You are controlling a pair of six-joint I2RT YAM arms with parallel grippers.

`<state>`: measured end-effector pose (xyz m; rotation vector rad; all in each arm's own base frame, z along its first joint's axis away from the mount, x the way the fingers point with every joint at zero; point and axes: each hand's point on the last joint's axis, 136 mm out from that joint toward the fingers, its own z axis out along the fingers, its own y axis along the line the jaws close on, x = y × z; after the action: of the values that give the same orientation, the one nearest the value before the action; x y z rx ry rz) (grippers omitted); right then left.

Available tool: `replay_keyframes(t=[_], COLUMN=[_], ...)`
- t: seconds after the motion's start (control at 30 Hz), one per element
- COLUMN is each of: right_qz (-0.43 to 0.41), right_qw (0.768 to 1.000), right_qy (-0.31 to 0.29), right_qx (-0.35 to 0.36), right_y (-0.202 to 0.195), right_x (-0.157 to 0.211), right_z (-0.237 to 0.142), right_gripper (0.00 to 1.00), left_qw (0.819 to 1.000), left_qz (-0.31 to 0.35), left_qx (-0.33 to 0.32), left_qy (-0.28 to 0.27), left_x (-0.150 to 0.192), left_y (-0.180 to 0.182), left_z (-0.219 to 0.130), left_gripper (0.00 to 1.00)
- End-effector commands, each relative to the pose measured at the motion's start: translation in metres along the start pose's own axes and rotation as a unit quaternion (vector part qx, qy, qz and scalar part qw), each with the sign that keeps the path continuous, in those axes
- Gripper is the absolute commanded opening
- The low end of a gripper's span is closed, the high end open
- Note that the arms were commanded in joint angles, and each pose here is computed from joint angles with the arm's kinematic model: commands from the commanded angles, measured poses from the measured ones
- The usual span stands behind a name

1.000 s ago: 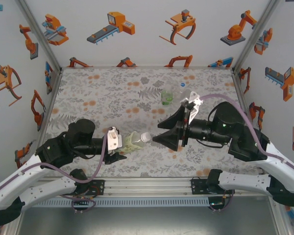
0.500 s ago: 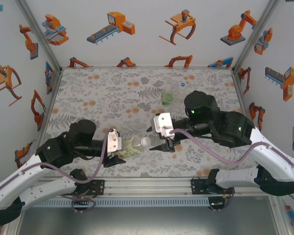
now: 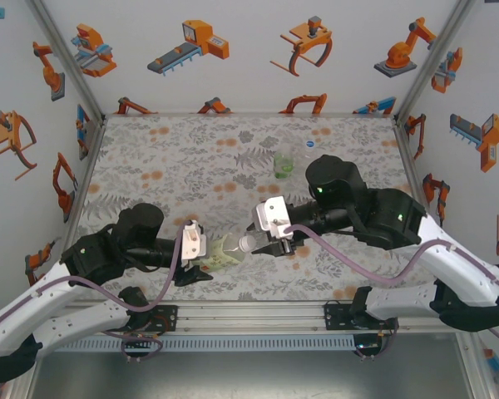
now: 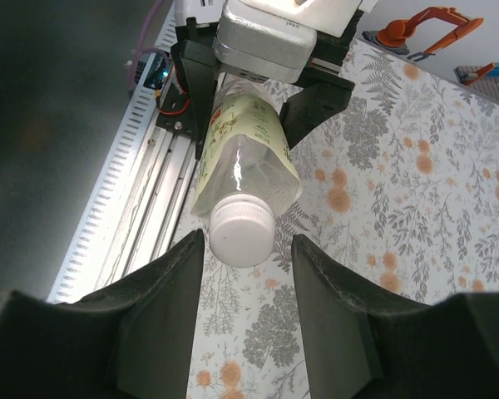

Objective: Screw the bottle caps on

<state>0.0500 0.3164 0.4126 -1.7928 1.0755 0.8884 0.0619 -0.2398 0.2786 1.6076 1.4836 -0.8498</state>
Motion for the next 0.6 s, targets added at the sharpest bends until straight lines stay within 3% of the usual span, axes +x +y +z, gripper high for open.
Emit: replay_keyframes(t=[0.0,0.17,0.37,0.5,0.57], right_qz=[-0.007,-0.002,0.029,0.136,0.217], right_qw=[1.0,1.0,0.999,0.99,0.974], right_qy=[-0.016,-0.015,-0.02,-0.021,-0.023], right_qx=[-0.008,-0.012,-0.014,0.019,0.054], right_y=[0.0,0.0,0.002,-0.008,-0.019], right_x=[-0.004,-0.003,-0.003,0.003,0.009], right_z=[0.004,0.006,0.006,0.008,0.008], right_gripper=[0.44,0.38,0.2,0.03,0.0], left_qw=[1.0,1.0,1.0,1.0,1.0], left_qz=[0.011,0.012,0.01,0.01,0.011], left_qx=[0.007,0.004,-0.001,-0.013,-0.019], left_qy=[-0.021,-0.023,-0.019,-0.017,-0.017], left_x=[-0.013,-0.014,-0.011,-0.01,-0.01], left_y=[-0.004,-0.004,-0.002,0.002,0.004], left_z=[-0.007,-0.007,-0.007,-0.007,-0.007], left_gripper=[0.0,0.0,0.0,0.0,0.0])
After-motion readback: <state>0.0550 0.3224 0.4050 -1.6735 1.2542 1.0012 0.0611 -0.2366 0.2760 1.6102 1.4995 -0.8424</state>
